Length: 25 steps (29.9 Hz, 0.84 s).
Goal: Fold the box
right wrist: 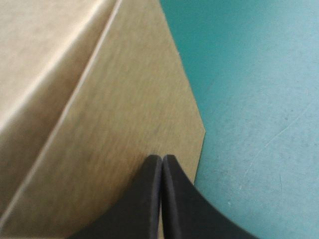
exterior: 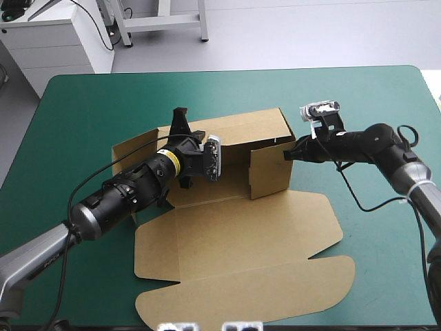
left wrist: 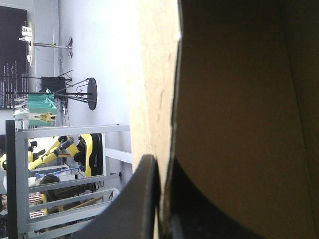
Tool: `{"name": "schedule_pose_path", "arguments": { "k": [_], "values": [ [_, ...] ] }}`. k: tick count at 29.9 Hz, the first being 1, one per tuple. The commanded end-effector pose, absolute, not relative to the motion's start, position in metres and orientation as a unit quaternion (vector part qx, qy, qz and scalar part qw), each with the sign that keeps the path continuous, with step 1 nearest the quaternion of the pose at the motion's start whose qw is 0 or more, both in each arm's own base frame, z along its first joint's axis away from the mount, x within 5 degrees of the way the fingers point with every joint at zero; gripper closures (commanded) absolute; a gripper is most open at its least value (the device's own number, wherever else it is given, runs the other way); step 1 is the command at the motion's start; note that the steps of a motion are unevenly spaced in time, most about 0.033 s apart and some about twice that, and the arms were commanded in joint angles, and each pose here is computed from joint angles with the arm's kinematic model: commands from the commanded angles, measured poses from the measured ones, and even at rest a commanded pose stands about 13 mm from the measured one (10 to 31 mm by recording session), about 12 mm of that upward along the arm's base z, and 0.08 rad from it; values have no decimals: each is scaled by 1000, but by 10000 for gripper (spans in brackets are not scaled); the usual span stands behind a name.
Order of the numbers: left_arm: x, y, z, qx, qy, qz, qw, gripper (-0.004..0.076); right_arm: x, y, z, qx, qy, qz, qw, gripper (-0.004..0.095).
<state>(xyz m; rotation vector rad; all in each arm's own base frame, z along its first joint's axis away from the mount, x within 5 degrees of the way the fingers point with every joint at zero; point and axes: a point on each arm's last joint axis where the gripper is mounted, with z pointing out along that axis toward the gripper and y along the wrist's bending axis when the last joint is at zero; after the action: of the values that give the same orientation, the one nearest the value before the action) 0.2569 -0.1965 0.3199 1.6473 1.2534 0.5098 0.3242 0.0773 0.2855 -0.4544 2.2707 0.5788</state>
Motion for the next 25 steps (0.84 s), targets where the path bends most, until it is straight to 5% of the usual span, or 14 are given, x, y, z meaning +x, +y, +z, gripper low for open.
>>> {"name": "schedule_pose_path", "arguments": {
  "k": [1, 6, 13, 25],
  "values": [
    [252, -200, 334, 664, 505, 197, 515, 732, 310, 76, 300, -199, 853, 224, 427, 924],
    [252, -200, 334, 664, 505, 197, 515, 732, 301, 75, 298, -246, 845, 205, 428, 844],
    [252, -200, 334, 665, 503, 197, 516, 732, 290, 72, 302, -281, 844, 202, 409, 322],
    [251, -201, 336, 665, 496, 197, 522, 732, 292, 75, 299, -279, 839, 226, 409, 289]
  ]
}}
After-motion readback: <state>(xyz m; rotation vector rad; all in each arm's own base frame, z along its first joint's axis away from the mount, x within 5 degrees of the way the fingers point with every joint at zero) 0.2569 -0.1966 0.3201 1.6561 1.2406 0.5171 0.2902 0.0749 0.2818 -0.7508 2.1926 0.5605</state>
